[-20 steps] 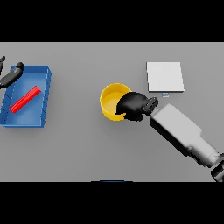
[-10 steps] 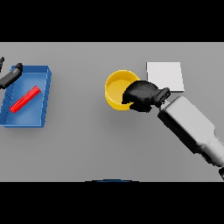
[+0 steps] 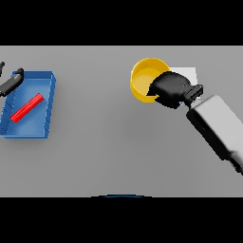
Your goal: Pick up the red beaker and tilt it to pour out 1 green nut into yellow bowl. Pick up the yellow bowl and place it on the metallic measuring scale.
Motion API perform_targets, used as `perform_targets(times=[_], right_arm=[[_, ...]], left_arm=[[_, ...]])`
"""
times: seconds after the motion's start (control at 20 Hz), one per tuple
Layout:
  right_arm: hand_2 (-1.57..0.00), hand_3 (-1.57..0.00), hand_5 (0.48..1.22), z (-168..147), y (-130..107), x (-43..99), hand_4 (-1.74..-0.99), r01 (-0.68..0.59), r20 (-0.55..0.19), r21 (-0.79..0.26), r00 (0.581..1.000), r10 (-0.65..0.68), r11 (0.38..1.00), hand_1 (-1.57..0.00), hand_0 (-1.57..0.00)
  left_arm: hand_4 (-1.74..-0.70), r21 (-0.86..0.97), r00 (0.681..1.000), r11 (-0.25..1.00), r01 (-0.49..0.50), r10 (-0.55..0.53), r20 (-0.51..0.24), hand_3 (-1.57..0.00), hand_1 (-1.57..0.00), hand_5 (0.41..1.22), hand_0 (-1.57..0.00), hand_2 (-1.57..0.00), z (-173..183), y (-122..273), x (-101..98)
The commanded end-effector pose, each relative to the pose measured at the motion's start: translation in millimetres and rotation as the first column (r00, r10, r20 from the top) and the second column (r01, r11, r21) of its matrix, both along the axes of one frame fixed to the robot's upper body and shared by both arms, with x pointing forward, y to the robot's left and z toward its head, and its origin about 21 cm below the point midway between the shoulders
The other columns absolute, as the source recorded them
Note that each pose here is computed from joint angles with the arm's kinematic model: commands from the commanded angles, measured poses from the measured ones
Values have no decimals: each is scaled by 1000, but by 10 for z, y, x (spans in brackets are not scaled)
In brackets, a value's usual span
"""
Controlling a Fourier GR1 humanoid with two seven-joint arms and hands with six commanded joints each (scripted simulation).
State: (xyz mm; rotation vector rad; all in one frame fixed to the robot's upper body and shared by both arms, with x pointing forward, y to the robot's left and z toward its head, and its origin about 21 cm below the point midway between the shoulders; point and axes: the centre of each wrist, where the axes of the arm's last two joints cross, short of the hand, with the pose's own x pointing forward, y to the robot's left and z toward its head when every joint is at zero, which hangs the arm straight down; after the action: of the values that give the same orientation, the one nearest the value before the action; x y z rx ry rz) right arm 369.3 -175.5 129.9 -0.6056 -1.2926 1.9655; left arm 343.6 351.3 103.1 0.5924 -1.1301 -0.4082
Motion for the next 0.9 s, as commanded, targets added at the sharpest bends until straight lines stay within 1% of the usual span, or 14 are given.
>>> perform_targets(times=[0.0, 0.15, 0.2, 0.25, 0.35, 0.4, 0.45, 0.55, 0.6, 0.7, 0.85], right_arm=[[-1536, -1153, 1221, -4, -36, 40, -1741, 19, 9, 9, 1000, -19, 1000, -1570, -1568], [-1530, -1151, 1221, -25, -197, 147, -1741, 88, 25, 25, 996, -88, 996, -1571, -1569], [-1537, -1150, 1221, -19, -276, 198, -1741, 104, 23, 26, 994, -104, 994, -1571, -1570], [-1539, -1145, 1221, -52, -359, 216, -1741, 115, 32, 18, 993, -116, 993, -1571, -1570], [-1546, -1146, 1221, -98, -430, 287, -1741, 129, 50, 30, 990, -131, 991, -1571, -1570], [-1549, -1147, 1221, -136, -469, 316, -1741, 164, 52, 34, 985, -166, 986, -1571, -1570], [-1542, -1150, 1221, -149, -560, 352, -1741, 181, 49, 28, 982, -183, 983, -1571, -1571], [-1519, -1156, 1221, -215, -621, 395, -1741, 222, 42, 17, 974, -222, 975, -1571, -1571], [-1500, -1169, 1221, -246, -642, 425, -1741, 240, 40, 20, 970, -241, 971, -1571, -1571], [-1474, -1235, 1221, -360, -712, 473, -1741, 271, 32, 12, 962, -272, 962, -1571, -1571], [-1439, -1318, 1221, -411, -790, 549, -1741, 305, 3, 30, 952, -305, 952, -1571, -1571]], left_arm=[[-729, -5, 1000, 1000, 4, -4, -1, 1, 1, 715, 1, 1, -5, 6, 1], [-729, -4, 1000, 1000, -10, 10, -7, 1, 1, 720, 1, 1, 8, -21, -31], [-731, -2, 1000, 1000, -16, 16, -10, 1, 1, 724, 1, 1, 13, -7, -24], [-735, -8, 1000, 1000, -19, 19, -13, 1, 1, 727, 1, 1, 31, 2, -20], [-739, -14, 1000, 1000, -14, 13, -15, 1, 1, 734, 1, 1, 11, -24, -16], [-737, -8, 1000, 1000, -19, 19, -17, 1, 1, 738, 1, 1, 27, 12, -28], [-732, -1, 1000, 1000, -15, 15, -19, 1, 1, 735, 1, 1, 36, -8, -24], [-722, 8, 1000, 1000, -15, 15, -22, 1, 1, 732, 1, 1, 53, -19, -8], [-719, 6, 1000, 1000, -16, 16, -25, 1, 1, 725, 1, 1, 73, -38, 2], [-722, 1, 1000, 1000, -18, 18, -24, 1, 1, 717, 1, 1, 31, -22, -46], [-725, 4, 999, 1000, -26, 26, -33, 1, 1, 712, 1, 1, 26, -13, -35]])
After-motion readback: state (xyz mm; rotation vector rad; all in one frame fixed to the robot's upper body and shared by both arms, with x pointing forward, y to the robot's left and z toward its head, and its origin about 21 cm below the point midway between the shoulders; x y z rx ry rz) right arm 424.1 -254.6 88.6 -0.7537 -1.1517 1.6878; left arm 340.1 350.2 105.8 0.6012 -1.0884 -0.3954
